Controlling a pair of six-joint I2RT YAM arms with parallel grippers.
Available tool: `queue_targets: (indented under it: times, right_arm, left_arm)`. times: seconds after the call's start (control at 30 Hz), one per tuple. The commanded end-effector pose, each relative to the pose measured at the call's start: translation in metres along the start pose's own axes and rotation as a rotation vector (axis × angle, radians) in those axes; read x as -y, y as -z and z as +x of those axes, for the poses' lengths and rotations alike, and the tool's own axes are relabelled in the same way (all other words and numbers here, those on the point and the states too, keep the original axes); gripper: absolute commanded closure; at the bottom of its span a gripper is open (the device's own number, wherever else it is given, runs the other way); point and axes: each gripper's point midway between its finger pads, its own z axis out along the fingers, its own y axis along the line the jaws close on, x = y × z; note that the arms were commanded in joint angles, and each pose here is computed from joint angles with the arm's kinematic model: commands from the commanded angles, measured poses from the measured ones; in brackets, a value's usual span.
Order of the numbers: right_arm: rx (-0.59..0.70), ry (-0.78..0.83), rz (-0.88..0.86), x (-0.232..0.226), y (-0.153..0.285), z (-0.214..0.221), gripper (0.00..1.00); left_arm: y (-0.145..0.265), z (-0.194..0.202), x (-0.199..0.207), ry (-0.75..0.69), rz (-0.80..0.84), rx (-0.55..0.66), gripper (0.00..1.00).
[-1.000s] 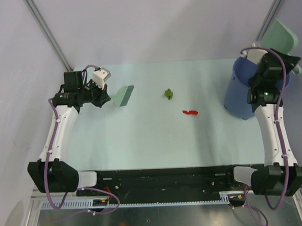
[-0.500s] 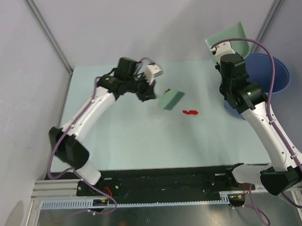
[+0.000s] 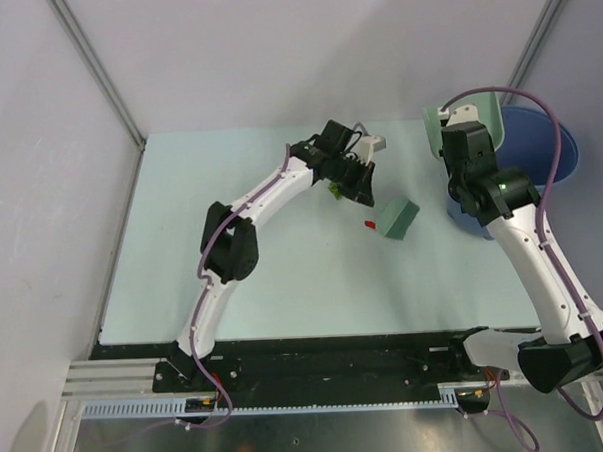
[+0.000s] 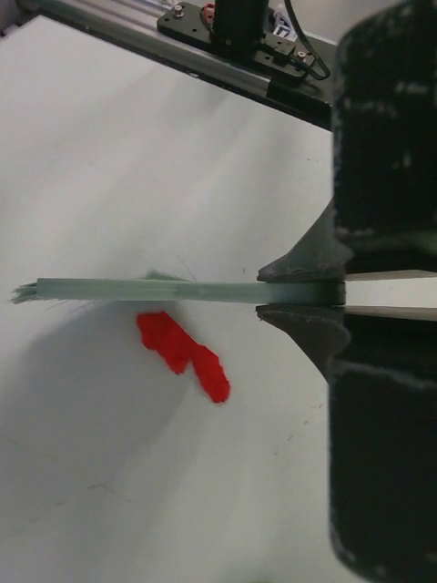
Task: Sweep away the paper scraps from the table
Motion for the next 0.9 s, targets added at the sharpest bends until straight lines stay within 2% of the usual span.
queue_targets:
  times: [0.0, 0.17, 0.23, 0.27, 0.33, 0.37, 0.43, 0.47, 0.53, 0.57, 0.67, 0.77, 0.87]
  right_arm:
    - [0.022, -0.080, -0.015, 0.005, 0.016, 0.001, 1.00]
    - [0.030, -0.052, -0.014, -0.008, 0.024, -0.005, 1.00]
    - [0.037, -0.038, -0.014, -0.014, 0.028, -0.010, 1.00]
    - [0.043, -0.012, -0.030, -0.024, 0.031, -0.014, 1.00]
    - [0.049, 0.009, -0.018, -0.029, 0.033, -0.017, 1.00]
    - [0.053, 0.020, -0.021, -0.033, 0.034, -0.019, 1.00]
    - [0.059, 0.048, -0.029, -0.043, 0.035, -0.022, 1.00]
    - [0.064, 0.049, -0.031, -0.046, 0.034, -0.024, 1.00]
    - [0.069, 0.065, -0.050, -0.057, 0.034, -0.027, 1.00]
    - [0.073, 0.066, -0.054, -0.061, 0.033, -0.029, 1.00]
    - [0.077, 0.087, -0.071, -0.073, 0.033, -0.031, 1.00]
    - [0.086, 0.098, -0.103, -0.087, 0.034, -0.035, 1.00]
    - [0.102, 0.098, -0.165, -0.103, 0.039, -0.039, 1.00]
  left_arm:
    - [0.009, -0.003, -0.020, 0.155, -0.022, 0.017, 1.00]
    - [0.043, 0.011, -0.083, 0.282, -0.095, 0.036, 1.00]
    - [0.056, 0.027, -0.100, 0.297, -0.118, 0.021, 1.00]
    - [0.063, 0.048, -0.116, 0.341, -0.131, -0.004, 1.00]
    - [0.084, 0.059, -0.121, 0.326, -0.143, -0.005, 1.00]
    - [0.092, 0.085, -0.131, 0.369, -0.153, -0.036, 1.00]
    - [0.115, 0.093, -0.128, 0.353, -0.156, -0.023, 1.00]
    - [0.124, 0.120, -0.135, 0.390, -0.162, -0.050, 1.00]
    - [0.147, 0.129, -0.132, 0.366, -0.183, -0.034, 1.00]
    - [0.159, 0.149, -0.140, 0.400, -0.209, -0.045, 1.00]
    - [0.200, 0.170, -0.159, 0.401, -0.328, -0.029, 1.00]
    - [0.235, 0.177, -0.170, 0.362, -0.430, -0.008, 1.00]
    - [0.253, 0.155, -0.151, 0.249, -0.426, 0.051, 1.00]
